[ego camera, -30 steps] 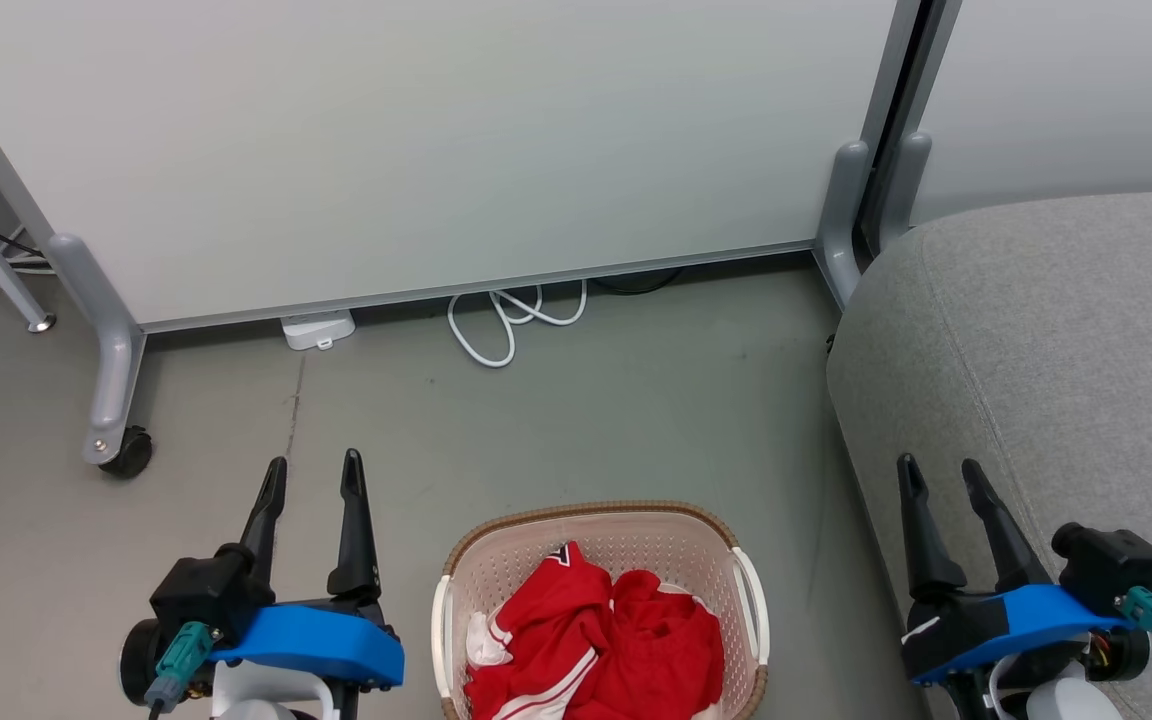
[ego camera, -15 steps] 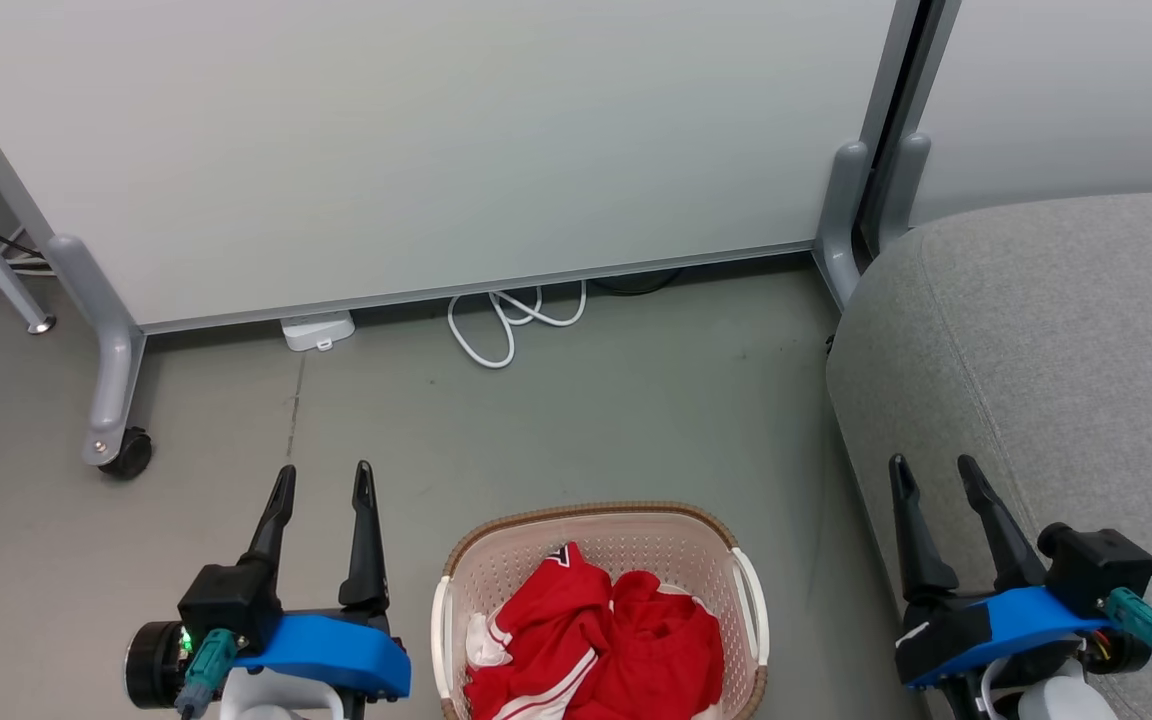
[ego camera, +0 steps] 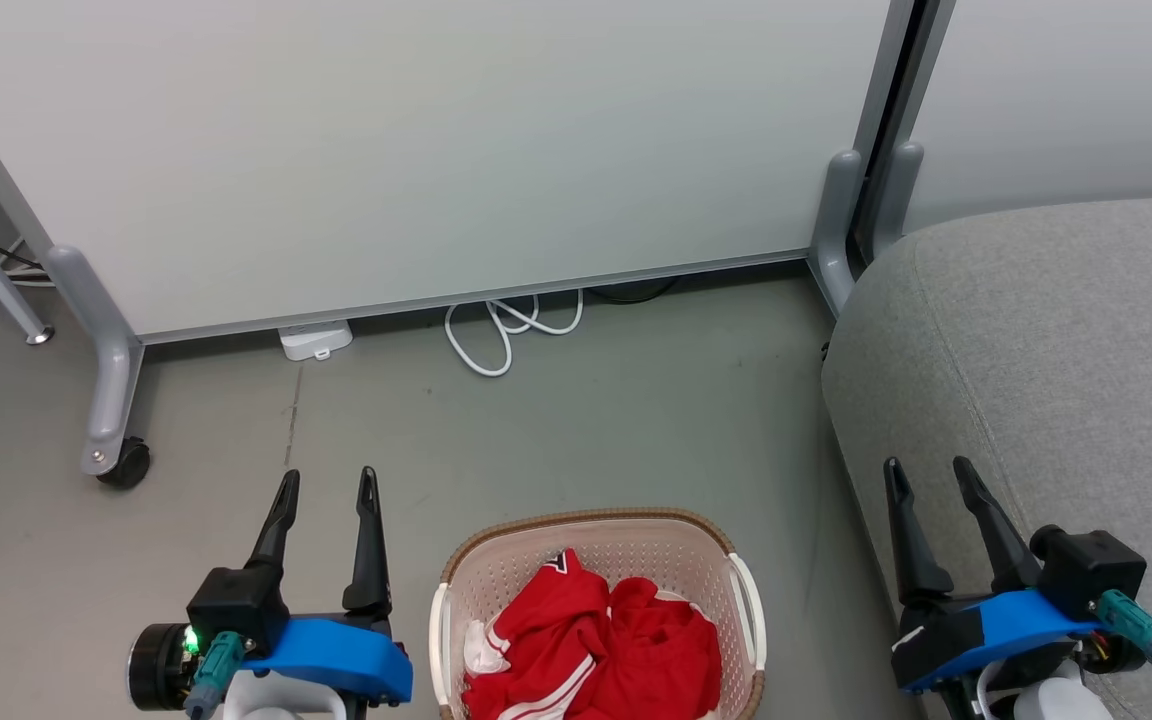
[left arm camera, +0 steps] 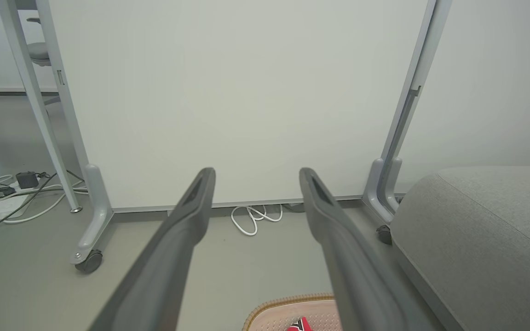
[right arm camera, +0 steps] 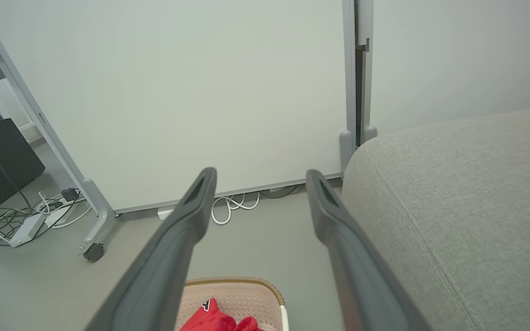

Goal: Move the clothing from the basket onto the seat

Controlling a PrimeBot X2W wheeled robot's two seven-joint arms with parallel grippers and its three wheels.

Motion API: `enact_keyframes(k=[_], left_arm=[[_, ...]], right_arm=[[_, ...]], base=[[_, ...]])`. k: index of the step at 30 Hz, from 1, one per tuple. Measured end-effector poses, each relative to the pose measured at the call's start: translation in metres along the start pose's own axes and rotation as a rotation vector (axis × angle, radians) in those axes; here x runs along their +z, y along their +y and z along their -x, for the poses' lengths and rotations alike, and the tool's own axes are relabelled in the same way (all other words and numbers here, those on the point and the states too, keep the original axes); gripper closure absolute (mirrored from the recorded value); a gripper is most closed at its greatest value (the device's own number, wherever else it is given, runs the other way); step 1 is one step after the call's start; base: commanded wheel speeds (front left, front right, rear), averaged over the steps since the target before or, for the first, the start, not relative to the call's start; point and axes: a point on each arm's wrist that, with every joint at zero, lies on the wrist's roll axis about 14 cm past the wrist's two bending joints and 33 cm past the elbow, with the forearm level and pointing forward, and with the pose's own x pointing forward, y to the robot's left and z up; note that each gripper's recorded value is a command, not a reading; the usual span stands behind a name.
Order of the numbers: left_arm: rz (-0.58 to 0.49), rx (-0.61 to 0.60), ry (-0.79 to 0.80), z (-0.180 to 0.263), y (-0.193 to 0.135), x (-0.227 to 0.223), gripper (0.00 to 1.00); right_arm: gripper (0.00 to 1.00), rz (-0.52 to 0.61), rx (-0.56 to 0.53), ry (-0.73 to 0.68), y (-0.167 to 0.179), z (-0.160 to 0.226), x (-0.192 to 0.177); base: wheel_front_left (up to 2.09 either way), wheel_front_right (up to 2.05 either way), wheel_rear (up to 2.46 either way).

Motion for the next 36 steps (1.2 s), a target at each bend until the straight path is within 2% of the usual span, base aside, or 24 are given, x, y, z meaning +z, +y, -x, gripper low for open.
enact_keyframes(k=[9,17,26,36], left_arm=[[0.006,0.004,0.004,-0.001,0.001,-0.002,0.0],[0.005,-0.047,0.09,-0.014,-0.011,-0.031,0.0],[-0.003,-0.179,0.328,-0.044,-0.039,-0.11,0.0],[-0.034,-0.357,0.638,-0.054,-0.074,-0.219,0.0]], right_arm=[[0.0,-0.001,-0.001,0.004,0.0,0.0,-0.001],[0.0,0.009,0.033,-0.008,0.008,-0.02,0.002],[0.0,0.062,0.048,-0.015,0.002,-0.064,0.0],[0.0,0.082,0.058,0.047,-0.01,-0.102,-0.041]], base=[[0.0,0.0,0.0],[0.0,0.0,0.0],[0.0,0.0,0.0],[0.0,0.0,0.0]])
